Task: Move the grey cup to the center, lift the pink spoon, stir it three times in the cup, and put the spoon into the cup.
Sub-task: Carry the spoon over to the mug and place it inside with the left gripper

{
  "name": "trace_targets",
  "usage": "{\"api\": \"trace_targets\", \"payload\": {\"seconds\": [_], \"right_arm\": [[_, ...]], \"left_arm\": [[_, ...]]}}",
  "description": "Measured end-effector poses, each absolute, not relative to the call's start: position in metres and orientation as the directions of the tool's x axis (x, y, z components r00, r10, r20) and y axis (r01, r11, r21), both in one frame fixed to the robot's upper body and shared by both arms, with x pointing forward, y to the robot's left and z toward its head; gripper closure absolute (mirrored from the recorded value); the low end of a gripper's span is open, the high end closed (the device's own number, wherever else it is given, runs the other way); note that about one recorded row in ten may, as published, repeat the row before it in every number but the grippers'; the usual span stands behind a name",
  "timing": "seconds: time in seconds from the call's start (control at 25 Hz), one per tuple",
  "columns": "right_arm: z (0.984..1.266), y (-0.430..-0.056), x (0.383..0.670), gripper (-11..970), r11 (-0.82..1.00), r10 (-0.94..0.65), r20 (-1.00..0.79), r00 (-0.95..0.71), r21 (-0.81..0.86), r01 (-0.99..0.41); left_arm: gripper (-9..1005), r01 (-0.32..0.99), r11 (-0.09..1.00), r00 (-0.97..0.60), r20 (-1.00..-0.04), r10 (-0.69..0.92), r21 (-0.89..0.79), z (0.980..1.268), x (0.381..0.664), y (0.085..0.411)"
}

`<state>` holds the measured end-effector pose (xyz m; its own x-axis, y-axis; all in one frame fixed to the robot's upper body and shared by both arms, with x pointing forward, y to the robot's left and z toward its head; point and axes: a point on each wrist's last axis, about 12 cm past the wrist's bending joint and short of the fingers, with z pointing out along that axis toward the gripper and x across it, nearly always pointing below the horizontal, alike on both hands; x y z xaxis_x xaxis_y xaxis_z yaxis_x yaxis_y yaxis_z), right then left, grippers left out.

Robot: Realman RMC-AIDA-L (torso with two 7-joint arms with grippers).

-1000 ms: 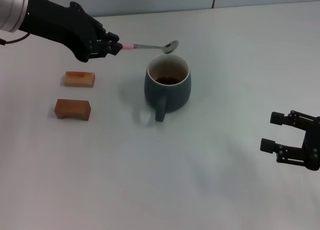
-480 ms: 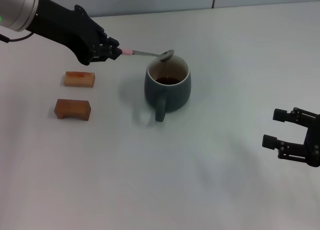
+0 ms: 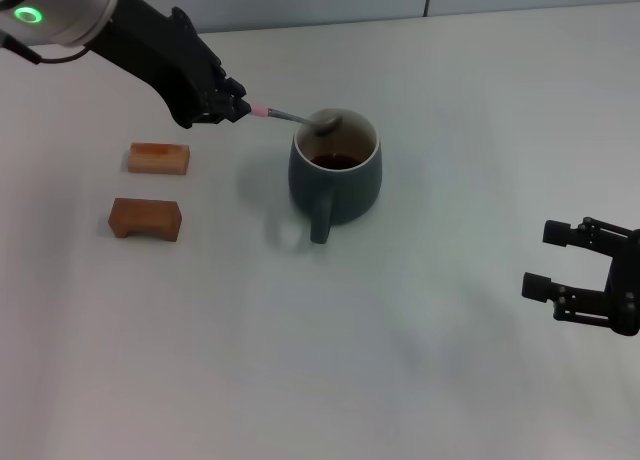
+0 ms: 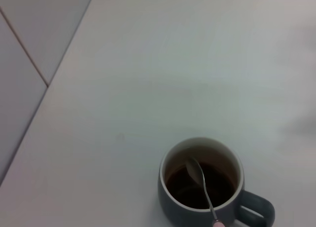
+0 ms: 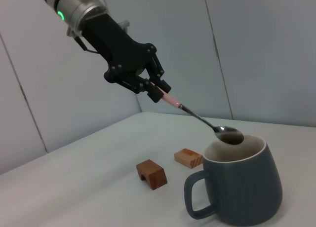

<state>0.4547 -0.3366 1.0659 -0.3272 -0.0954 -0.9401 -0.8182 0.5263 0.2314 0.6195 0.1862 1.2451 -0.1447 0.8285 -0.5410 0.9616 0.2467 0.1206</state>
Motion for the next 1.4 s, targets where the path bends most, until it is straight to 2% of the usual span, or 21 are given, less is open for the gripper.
{"api": "trace_targets", "payload": {"seconds": [0.48, 1.4], "right_arm": [[1.066, -0.337, 0.455, 133, 0.525, -0.095, -0.940, -0.328, 0.233, -0.819], [1.067, -0.334, 0.456, 134, 0.512, -0.095, -0.941, -0.325, 0.233, -0.826]], "left_arm": [[868, 0.972, 0.182, -0.108, -0.400, 0.910, 0.151, 1.256, 0.628, 0.158], [867, 0.975, 0.104, -0.037, -0.317, 0.948, 0.198, 1.255, 0.637, 0.119]]}}
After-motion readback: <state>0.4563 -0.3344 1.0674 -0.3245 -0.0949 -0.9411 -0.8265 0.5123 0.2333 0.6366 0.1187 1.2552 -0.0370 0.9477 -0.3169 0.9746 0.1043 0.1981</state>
